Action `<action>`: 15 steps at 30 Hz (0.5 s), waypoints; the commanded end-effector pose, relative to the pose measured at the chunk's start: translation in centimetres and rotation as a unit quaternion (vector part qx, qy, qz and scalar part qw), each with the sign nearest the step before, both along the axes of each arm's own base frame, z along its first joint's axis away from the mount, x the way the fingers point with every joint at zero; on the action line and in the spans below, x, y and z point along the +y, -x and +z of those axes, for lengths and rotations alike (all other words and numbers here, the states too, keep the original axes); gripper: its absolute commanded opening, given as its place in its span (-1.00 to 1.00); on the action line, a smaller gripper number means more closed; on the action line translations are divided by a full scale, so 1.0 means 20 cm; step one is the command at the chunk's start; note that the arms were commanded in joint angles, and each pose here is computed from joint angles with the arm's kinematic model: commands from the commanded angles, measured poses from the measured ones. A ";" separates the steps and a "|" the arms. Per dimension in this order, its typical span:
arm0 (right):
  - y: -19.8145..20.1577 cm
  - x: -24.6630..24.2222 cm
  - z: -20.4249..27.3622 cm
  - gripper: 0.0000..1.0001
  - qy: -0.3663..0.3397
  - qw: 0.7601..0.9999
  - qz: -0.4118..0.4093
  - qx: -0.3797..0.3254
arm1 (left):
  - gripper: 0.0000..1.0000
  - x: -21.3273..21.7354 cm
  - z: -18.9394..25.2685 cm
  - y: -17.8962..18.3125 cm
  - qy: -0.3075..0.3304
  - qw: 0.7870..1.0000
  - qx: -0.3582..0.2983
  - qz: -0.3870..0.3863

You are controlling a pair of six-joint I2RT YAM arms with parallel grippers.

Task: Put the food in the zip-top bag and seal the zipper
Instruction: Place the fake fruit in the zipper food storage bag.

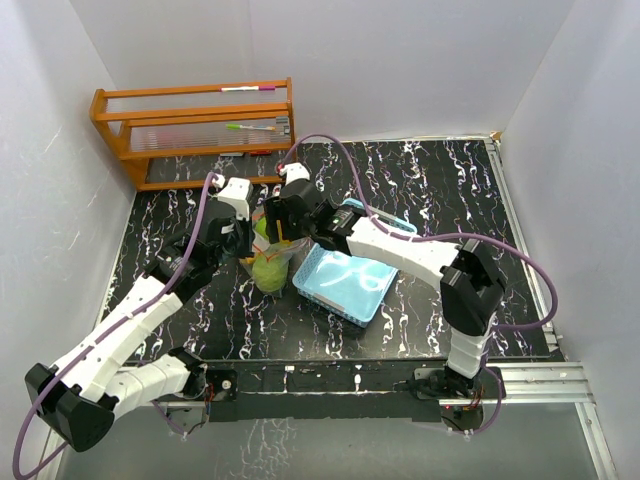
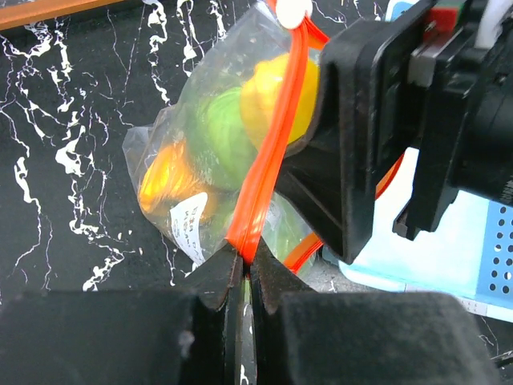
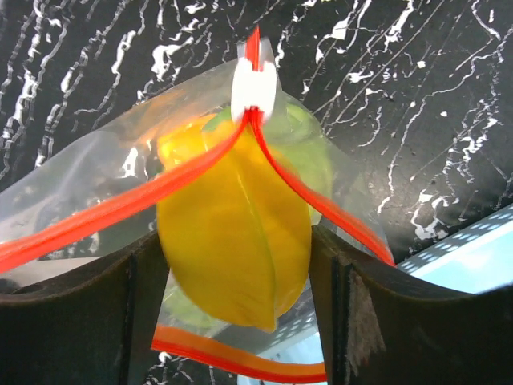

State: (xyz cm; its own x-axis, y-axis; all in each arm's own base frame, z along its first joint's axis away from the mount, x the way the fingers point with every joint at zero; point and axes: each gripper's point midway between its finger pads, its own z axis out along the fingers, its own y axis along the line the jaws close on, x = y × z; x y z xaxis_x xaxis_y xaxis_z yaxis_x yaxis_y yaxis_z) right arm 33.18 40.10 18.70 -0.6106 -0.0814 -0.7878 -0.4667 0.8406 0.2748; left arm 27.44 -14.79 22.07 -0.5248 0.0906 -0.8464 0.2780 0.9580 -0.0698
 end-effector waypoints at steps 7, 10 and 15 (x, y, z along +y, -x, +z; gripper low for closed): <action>0.09 -0.01 0.37 0.97 -0.076 0.996 0.010 -0.051 | -1.00 0.01 0.07 0.00 0.016 1.000 -0.018 0.006; 0.18 -0.04 0.44 0.97 -0.096 0.994 0.013 -0.049 | -1.00 0.01 0.06 -0.01 0.014 1.000 -0.017 0.012; 0.23 -0.23 0.40 0.98 -0.094 0.993 -0.071 -0.017 | -1.00 0.03 0.08 -0.02 0.014 0.999 -0.021 0.024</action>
State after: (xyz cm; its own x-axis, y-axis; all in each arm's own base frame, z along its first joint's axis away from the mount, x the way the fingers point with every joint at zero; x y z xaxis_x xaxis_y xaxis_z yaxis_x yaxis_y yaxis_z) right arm 28.96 37.79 25.20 -0.5745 0.0258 -0.8181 -0.4780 0.8008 0.3609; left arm 27.41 -14.68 22.21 -0.5238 0.0782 -0.8482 0.2672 0.9606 -0.0765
